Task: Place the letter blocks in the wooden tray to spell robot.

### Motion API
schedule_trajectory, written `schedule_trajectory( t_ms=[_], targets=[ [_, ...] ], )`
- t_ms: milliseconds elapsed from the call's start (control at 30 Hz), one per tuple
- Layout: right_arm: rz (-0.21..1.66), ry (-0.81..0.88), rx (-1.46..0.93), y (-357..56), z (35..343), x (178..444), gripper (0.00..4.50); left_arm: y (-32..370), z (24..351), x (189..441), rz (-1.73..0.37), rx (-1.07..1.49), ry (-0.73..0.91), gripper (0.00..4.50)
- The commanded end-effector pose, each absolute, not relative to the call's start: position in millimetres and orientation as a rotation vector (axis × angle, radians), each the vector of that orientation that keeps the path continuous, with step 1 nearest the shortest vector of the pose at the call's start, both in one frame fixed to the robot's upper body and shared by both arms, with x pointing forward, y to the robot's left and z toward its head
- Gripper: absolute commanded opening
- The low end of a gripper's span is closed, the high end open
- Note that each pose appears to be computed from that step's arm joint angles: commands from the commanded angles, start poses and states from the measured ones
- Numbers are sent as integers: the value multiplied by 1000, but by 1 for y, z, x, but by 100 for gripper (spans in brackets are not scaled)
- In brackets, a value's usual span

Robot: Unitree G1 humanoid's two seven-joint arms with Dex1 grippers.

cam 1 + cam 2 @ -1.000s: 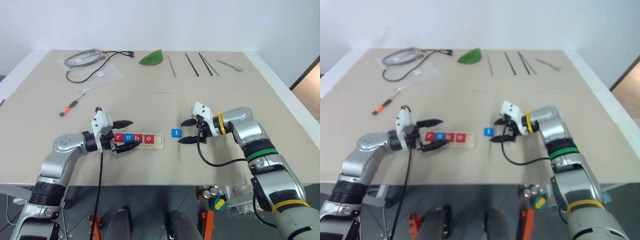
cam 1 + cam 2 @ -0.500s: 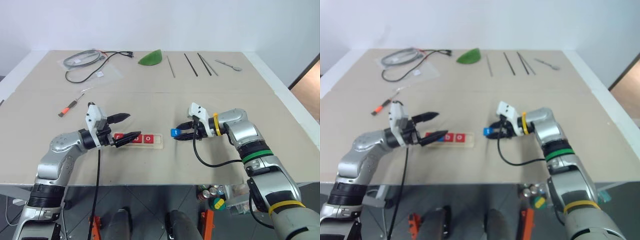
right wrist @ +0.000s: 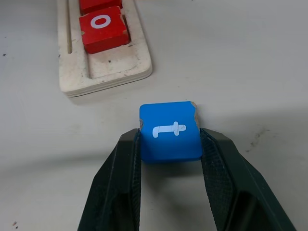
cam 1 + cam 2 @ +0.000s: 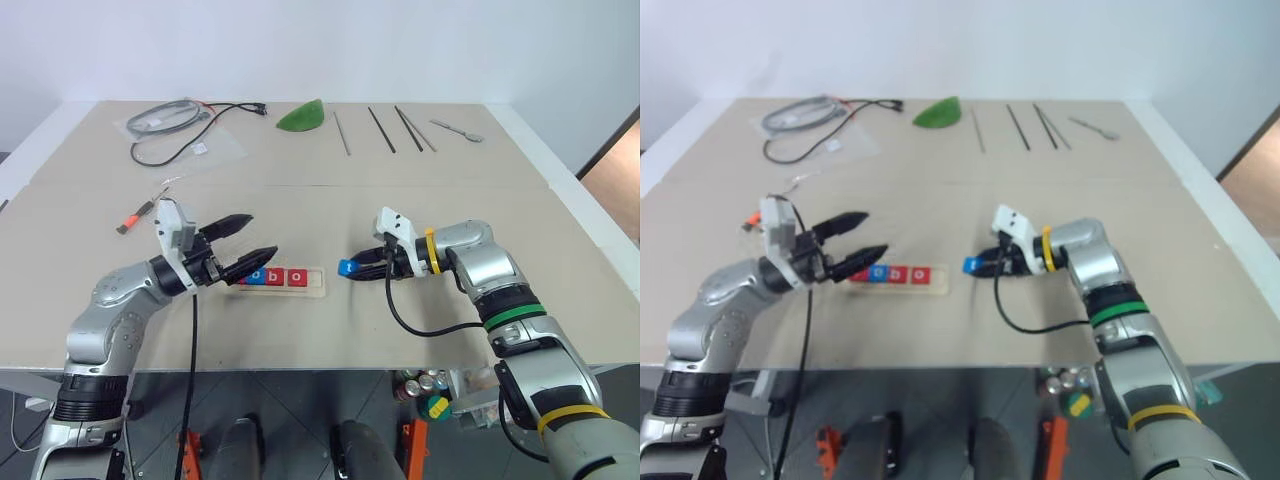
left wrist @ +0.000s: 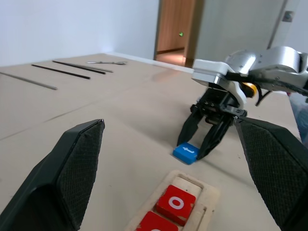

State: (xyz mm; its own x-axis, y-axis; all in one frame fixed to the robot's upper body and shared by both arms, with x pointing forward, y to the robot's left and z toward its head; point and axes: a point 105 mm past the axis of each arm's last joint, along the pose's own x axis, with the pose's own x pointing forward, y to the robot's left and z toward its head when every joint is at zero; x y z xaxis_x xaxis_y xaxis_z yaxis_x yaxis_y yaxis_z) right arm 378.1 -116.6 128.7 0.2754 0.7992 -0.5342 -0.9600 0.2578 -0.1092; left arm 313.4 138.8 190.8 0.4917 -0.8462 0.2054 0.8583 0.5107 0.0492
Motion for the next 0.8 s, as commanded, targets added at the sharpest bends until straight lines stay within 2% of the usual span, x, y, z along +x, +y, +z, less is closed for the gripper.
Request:
schedule_trajectory(
  t_ms=[33, 133, 300, 800],
  targets=[
    [1246, 311, -435, -103, 165, 379, 118, 143, 194, 305, -1050, -22, -208, 450],
    [1310, 301, -448, -90, 174, 365, 118, 146, 182, 300, -1068, 24, -149, 450],
    [1399, 319, -533, -72, 172, 345, 118, 154, 170, 291, -1075, 79, -87, 450],
    [1457, 396, -720, -52, 164, 360, 118, 159, 164, 279, -1060, 110, -61, 450]
  ],
)
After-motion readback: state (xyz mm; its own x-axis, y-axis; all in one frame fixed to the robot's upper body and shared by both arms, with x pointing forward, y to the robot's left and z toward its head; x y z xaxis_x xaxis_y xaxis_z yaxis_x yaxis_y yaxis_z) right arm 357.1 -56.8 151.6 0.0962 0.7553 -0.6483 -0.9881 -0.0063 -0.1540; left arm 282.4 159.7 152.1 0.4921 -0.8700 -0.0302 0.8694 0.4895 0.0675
